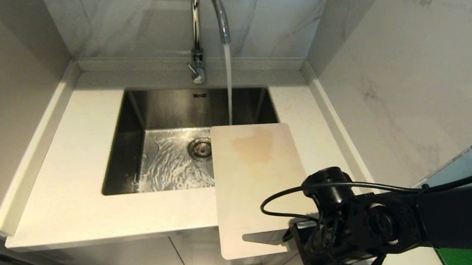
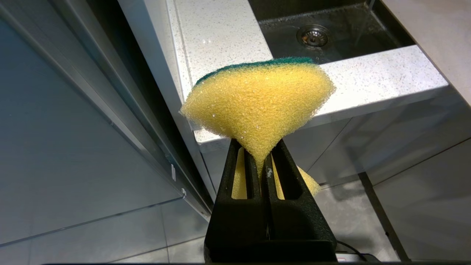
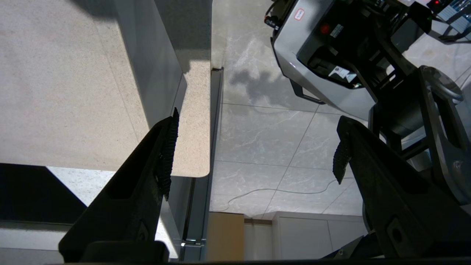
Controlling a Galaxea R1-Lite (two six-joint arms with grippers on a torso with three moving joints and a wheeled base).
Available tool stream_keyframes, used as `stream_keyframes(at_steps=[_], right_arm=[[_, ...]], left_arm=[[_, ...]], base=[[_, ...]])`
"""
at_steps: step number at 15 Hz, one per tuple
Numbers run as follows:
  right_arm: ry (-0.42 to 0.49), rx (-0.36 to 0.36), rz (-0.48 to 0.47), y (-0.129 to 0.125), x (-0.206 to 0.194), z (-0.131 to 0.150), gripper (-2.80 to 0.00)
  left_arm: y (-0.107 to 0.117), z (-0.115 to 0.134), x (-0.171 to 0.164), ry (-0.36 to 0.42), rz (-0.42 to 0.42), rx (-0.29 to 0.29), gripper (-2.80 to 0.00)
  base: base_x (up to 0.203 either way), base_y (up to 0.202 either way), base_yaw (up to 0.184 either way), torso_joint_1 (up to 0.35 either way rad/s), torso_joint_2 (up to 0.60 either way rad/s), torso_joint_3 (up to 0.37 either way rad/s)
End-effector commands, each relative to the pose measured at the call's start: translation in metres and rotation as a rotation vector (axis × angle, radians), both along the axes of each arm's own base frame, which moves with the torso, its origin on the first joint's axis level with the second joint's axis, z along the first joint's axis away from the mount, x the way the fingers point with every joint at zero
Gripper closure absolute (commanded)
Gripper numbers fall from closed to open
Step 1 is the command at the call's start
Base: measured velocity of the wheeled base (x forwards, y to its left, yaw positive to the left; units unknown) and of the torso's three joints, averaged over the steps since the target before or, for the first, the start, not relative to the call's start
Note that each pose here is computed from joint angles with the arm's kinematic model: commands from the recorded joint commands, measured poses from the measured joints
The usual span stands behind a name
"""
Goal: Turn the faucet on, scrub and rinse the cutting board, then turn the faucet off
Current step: Pick up the cutting board
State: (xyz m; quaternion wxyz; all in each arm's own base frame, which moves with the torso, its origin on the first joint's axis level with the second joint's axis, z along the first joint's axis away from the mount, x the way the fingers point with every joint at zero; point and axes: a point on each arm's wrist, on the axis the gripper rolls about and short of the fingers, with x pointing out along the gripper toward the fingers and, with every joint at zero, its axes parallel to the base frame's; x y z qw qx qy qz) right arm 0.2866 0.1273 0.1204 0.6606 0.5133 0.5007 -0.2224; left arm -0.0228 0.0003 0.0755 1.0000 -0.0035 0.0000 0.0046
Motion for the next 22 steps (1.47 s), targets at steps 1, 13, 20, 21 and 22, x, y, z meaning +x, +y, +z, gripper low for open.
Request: stream_keyframes(at_steps=[1, 13, 20, 21, 22], right_arm=[[0.012, -0.002, -0.004, 0.003, 0.006, -0.005, -2.8], [0.011, -0.006, 0.0, 0.01, 0.022, -0.012, -2.8], [0.013, -0.027, -0.012, 0.013, 0.032, -0.019, -2.8], [0.009, -0.026, -0.012, 0.013, 0.032, -0.018, -2.8], [0.005, -0.024, -0.012, 0.013, 0.033, -0.017, -2.8]], left_arm=[[0.0, 0.0, 0.0, 0.002, 0.0, -0.001, 0.0], [0.0, 0.0, 0.0, 0.002, 0.0, -0.001, 0.0], [0.0, 0.0, 0.0, 0.002, 0.0, -0.001, 0.0], [0.0, 0.0, 0.0, 0.002, 0.001, -0.001, 0.0], [0.0, 0.0, 0.0, 0.002, 0.0, -0.001, 0.0]], base=[[0.0, 0.0, 0.0, 0.0, 0.0, 0.0], [0.0, 0.0, 0.0, 0.0, 0.0, 0.0], [0.0, 0.0, 0.0, 0.0, 0.0, 0.0], [0.0, 0.0, 0.0, 0.0, 0.0, 0.0], [0.0, 0.0, 0.0, 0.0, 0.0, 0.0]])
